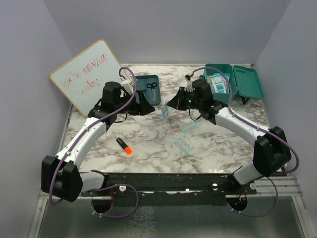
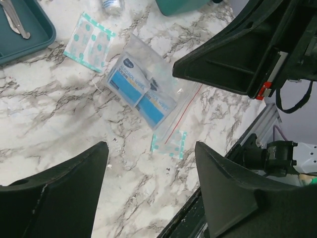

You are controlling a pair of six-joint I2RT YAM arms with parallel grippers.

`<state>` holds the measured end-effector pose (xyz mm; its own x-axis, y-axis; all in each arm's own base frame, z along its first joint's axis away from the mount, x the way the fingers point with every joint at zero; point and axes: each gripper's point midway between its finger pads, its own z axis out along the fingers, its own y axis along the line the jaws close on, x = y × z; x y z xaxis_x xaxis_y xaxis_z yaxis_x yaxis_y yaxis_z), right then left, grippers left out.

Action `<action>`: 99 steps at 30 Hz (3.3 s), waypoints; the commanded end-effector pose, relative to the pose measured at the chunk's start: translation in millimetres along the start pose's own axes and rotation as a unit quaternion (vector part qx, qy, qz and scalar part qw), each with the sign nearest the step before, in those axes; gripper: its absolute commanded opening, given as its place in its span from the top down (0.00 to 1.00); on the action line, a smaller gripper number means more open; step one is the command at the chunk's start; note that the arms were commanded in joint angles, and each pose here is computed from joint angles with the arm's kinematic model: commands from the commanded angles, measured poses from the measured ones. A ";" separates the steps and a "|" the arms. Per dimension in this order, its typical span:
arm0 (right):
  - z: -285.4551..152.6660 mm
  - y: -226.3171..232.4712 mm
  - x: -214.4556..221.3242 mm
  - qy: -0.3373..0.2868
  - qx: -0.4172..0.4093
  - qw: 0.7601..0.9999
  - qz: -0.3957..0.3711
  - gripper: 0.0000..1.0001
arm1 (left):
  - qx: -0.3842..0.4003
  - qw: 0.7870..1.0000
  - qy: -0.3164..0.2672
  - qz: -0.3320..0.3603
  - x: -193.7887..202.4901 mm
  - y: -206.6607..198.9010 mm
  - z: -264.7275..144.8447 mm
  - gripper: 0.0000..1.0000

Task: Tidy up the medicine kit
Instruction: Pick up the medical item at the center of the board, then place the medical item at the medicine box.

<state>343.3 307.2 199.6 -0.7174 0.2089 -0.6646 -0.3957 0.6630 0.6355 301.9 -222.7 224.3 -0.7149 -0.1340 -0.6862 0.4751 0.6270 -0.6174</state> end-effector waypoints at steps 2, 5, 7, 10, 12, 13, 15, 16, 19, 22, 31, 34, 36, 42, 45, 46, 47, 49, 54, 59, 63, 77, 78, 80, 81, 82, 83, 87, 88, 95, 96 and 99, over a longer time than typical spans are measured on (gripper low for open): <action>-14.7 -6.0 -25.3 -0.033 0.060 0.996 -0.049 0.99 | -0.044 0.998 -0.015 0.033 -3.4 9.6 -11.1 0.03; -20.7 -13.2 -35.5 -0.039 0.092 0.992 -0.074 1.00 | -0.069 0.996 -0.016 0.044 -0.8 20.2 -13.6 0.01; -26.0 -18.4 -46.0 -0.049 0.114 0.988 -0.091 1.00 | -0.092 0.994 -0.015 0.052 1.8 29.8 -15.3 0.01; -37.0 -26.1 -67.7 -0.067 0.145 0.981 -0.108 0.99 | -0.127 0.990 -0.014 0.059 7.6 45.8 -18.3 0.01; -44.7 -35.0 -84.5 -0.081 0.169 0.975 -0.118 1.00 | -0.157 0.986 -0.018 0.060 10.8 58.3 -21.5 0.01; -48.3 -40.6 -92.5 -0.086 0.180 0.972 -0.121 1.00 | -0.172 0.983 -0.020 0.059 12.3 64.2 -23.3 0.01; -56.6 -51.7 -110.5 -0.096 0.198 0.968 -0.123 1.00 | -0.197 0.978 -0.025 0.058 14.8 73.7 -27.3 0.01; -60.2 -57.9 -118.9 -0.101 0.205 0.966 -0.123 1.00 | -0.207 0.976 -0.025 0.059 16.0 77.7 -29.4 0.01; -72.9 -76.1 -145.0 -0.116 0.227 0.959 -0.123 1.00 | -0.222 0.973 -0.025 0.060 18.6 83.0 -33.1 0.01; -84.1 -93.2 -169.6 -0.131 0.244 0.953 -0.120 0.99 | -0.236 0.970 -0.025 0.060 18.8 87.2 -35.9 0.01; -104.6 -136.7 -213.7 -0.152 0.289 0.938 -0.114 1.00 | -0.259 0.963 -0.033 0.065 15.7 91.4 -44.4 0.01; -108.8 -146.9 -221.9 -0.158 0.298 0.934 -0.115 0.99 | -0.258 0.963 -0.034 0.066 15.1 90.9 -44.7 0.01; -108.8 -155.2 -226.1 -0.157 0.305 0.932 -0.117 0.99 | -0.255 0.964 -0.034 0.067 15.5 89.9 -44.5 0.01; -109.1 -179.1 -243.0 -0.164 0.327 0.923 -0.119 0.99 | -0.255 0.964 -0.036 0.069 14.9 88.9 -45.8 0.01; -104.6 -193.3 -252.9 -0.166 0.328 0.922 -0.119 0.99 | -0.255 0.964 -0.037 0.070 15.1 89.0 -46.3 0.01; -103.8 -198.3 -255.6 -0.166 0.331 0.921 -0.118 1.00 | -0.255 0.964 -0.036 0.070 15.5 88.9 -46.4 0.01; -102.6 -203.3 -258.7 -0.166 0.334 0.920 -0.117 1.00 | -0.255 0.964 -0.036 0.070 15.5 89.1 -46.5 0.01; -100.0 -212.1 -261.0 -0.162 0.339 0.920 -0.116 0.99 | -0.254 0.964 -0.037 0.071 15.5 88.6 -46.9 0.01; -87.2 -216.5 -238.4 -0.123 0.318 0.935 -0.092 0.94 | -0.256 0.963 -0.038 0.071 15.1 88.9 -47.4 0.01; -72.9 -199.2 -208.3 -0.095 0.251 0.962 -0.059 0.69 | -0.255 0.964 -0.036 0.070 15.5 89.3 -46.0 0.01; -71.0 -210.1 -192.2 -0.077 0.262 0.960 -0.057 0.57 | -0.251 0.965 -0.032 0.069 16.6 88.8 -44.3 0.01; -64.9 -236.3 -174.7 -0.047 0.304 0.950 -0.060 0.66 | -0.252 0.964 -0.035 0.070 16.6 88.8 -45.7 0.01; -64.7 -236.9 -174.3 -0.045 0.304 0.950 -0.060 0.66 | -0.252 0.964 -0.035 0.070 16.3 88.5 -45.9 0.01; -61.8 -237.7 -172.1 -0.037 0.300 0.951 -0.058 0.62 | -0.252 0.965 -0.035 0.070 16.5 88.5 -45.8 0.01; -59.7 -237.6 -170.7 -0.034 0.296 0.953 -0.057 0.58 | -0.252 0.965 -0.035 0.070 16.5 88.7 -45.6 0.01; -57.1 -237.1 -168.9 -0.031 0.291 0.955 -0.055 0.56 | -0.252 0.965 -0.035 0.070 16.4 88.6 -45.5 0.01; -55.2 -237.5 -168.0 -0.031 0.287 0.956 -0.053 0.55 | -0.252 0.965 -0.034 0.070 16.6 88.7 -45.4 0.01; -53.1 -245.5 -163.0 -0.024 0.297 0.953 -0.047 0.56 | -0.252 0.965 -0.035 0.070 16.3 88.6 -45.3 0.01; -54.2 -246.5 -164.4 -0.026 0.302 0.952 -0.048 0.59 | -0.252 0.965 -0.034 0.070 16.8 88.9 -45.3 0.01; -70.1 -243.3 -189.6 -0.060 0.334 0.938 -0.064 0.97 | -0.253 0.964 -0.034 0.070 16.7 89.3 -45.4 0.01; -72.6 -242.9 -194.7 -0.067 0.340 0.935 -0.068 0.99 | -0.253 0.964 -0.035 0.070 16.6 89.2 -45.6 0.01; -77.8 -240.5 -210.9 -0.089 0.349 0.929 -0.080 1.00 | -0.253 0.964 -0.035 0.070 16.6 89.3 -45.6 0.01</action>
<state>533.2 60.2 188.2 -0.6215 0.1592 -0.7671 -0.0098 0.9775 0.2108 313.1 -137.6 178.8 -0.6146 -0.0726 -0.7855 0.2461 0.9284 -0.2783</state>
